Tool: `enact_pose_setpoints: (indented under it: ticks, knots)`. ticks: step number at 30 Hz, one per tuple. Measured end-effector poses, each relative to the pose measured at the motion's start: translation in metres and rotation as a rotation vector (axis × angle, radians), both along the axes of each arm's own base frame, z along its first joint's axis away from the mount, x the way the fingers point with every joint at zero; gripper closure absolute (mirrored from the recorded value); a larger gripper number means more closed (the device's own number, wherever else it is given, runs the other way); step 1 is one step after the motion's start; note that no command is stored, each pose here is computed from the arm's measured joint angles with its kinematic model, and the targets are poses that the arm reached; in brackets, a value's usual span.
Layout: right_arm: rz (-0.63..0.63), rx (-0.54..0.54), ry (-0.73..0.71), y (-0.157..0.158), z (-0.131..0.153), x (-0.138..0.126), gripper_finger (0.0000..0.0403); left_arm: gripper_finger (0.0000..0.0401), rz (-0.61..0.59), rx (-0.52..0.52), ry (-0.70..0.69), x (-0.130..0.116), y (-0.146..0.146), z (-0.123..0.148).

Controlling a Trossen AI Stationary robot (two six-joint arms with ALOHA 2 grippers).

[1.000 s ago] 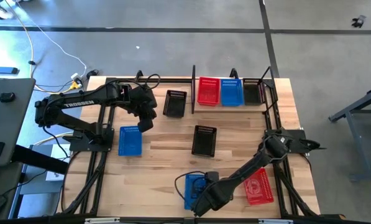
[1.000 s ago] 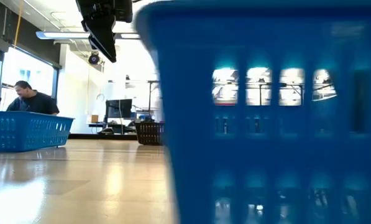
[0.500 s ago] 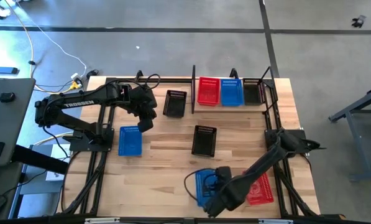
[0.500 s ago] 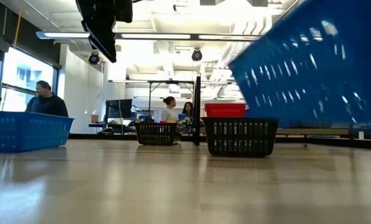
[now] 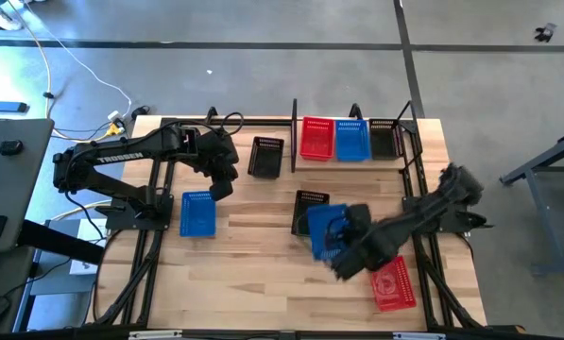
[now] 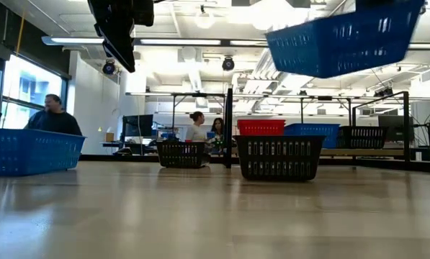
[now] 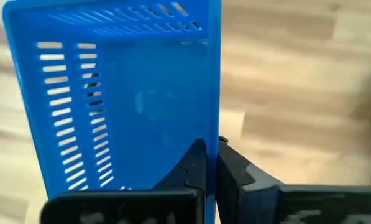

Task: Stack baskets on shelf by color
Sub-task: Stack the bottom blue bin on the other blue bin on the shelf

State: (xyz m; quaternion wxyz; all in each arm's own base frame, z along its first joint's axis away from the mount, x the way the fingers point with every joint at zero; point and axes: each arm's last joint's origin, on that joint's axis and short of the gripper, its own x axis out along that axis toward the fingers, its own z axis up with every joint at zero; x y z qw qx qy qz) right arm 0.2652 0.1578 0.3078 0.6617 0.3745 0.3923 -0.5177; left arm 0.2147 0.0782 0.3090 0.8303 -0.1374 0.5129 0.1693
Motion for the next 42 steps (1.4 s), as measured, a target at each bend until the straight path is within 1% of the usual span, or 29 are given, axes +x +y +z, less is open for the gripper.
enact_pose_setpoints:
  ticks: [4,13,17,22,27,33,39,42]
  knots:
    - [-0.005,-0.016,-0.007,-0.030,0.005,-0.025,0.0402,0.0270,0.000,0.000,0.000,0.000,0.000,0.000]
    - [-0.069,-0.047,-0.123,-0.097,0.013,-0.085,0.0403,0.0270,0.000,0.000,0.000,0.000,0.000,0.000]
    - [-0.091,-0.068,-0.189,-0.123,0.014,-0.106,0.0403,0.0270,0.000,0.000,0.000,0.000,0.000,0.000]
    - [-0.115,-0.095,-0.230,-0.150,0.017,-0.126,0.0403,0.0270,0.001,0.000,0.000,0.000,0.000,0.000]
    - [-0.110,-0.147,-0.266,-0.174,0.025,-0.136,0.0403,0.0270,0.001,0.000,-0.001,0.000,0.000,0.000]
    - [-0.038,-0.220,-0.312,-0.202,0.036,-0.132,0.0403,0.0270,0.005,-0.002,-0.001,0.000,0.000,0.000]
    - [0.000,-0.222,-0.288,-0.235,0.038,-0.134,0.0403,0.0270,0.025,-0.011,-0.004,0.000,0.000,0.000]
    - [0.014,-0.200,-0.297,-0.251,0.038,-0.138,0.0403,0.0270,0.025,-0.012,-0.005,0.000,0.000,0.000]
